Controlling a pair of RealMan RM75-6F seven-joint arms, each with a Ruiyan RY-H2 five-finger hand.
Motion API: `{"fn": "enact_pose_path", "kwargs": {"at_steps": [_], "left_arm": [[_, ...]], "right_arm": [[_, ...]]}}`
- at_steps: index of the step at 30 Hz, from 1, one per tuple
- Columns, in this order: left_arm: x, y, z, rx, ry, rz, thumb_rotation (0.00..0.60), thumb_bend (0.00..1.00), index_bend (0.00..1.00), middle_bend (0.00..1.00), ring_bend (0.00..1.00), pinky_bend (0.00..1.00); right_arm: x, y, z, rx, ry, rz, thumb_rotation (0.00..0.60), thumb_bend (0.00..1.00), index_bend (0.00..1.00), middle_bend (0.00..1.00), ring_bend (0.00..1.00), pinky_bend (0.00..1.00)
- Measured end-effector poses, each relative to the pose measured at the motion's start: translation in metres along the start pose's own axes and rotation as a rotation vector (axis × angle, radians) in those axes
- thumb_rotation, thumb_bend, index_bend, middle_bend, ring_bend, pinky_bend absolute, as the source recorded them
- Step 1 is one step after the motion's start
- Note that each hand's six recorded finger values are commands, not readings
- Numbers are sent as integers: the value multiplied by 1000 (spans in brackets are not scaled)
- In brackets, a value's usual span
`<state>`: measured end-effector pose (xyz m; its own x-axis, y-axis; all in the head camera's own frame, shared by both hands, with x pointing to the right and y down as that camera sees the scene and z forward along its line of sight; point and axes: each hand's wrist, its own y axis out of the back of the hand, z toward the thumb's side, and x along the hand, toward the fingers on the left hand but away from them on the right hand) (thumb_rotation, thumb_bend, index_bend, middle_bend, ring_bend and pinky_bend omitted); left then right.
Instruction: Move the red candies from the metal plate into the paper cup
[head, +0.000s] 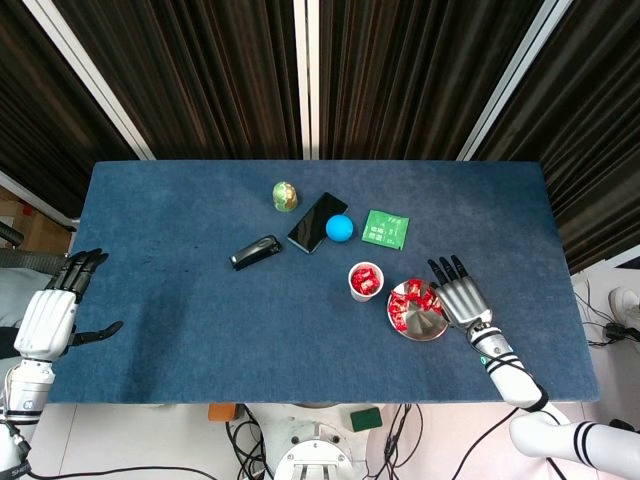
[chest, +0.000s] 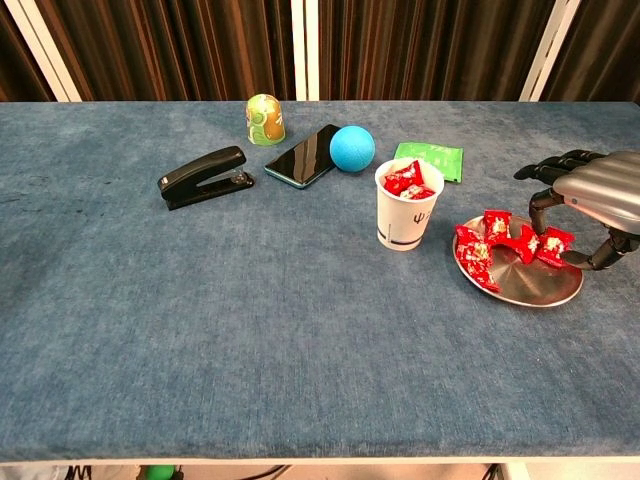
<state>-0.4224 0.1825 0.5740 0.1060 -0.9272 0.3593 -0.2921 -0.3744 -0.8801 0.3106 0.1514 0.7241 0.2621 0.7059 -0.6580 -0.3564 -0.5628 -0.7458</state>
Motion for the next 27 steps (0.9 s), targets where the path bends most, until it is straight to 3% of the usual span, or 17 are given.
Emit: {"fn": "enact_pose_path", "kwargs": {"at_steps": [27], "left_arm": [[0,0,0,0,-1,-1,600,85,110,65,51,223]], "right_arm": [[0,-2,1,21,-2,12,600,355,480,18,0,0]]}}
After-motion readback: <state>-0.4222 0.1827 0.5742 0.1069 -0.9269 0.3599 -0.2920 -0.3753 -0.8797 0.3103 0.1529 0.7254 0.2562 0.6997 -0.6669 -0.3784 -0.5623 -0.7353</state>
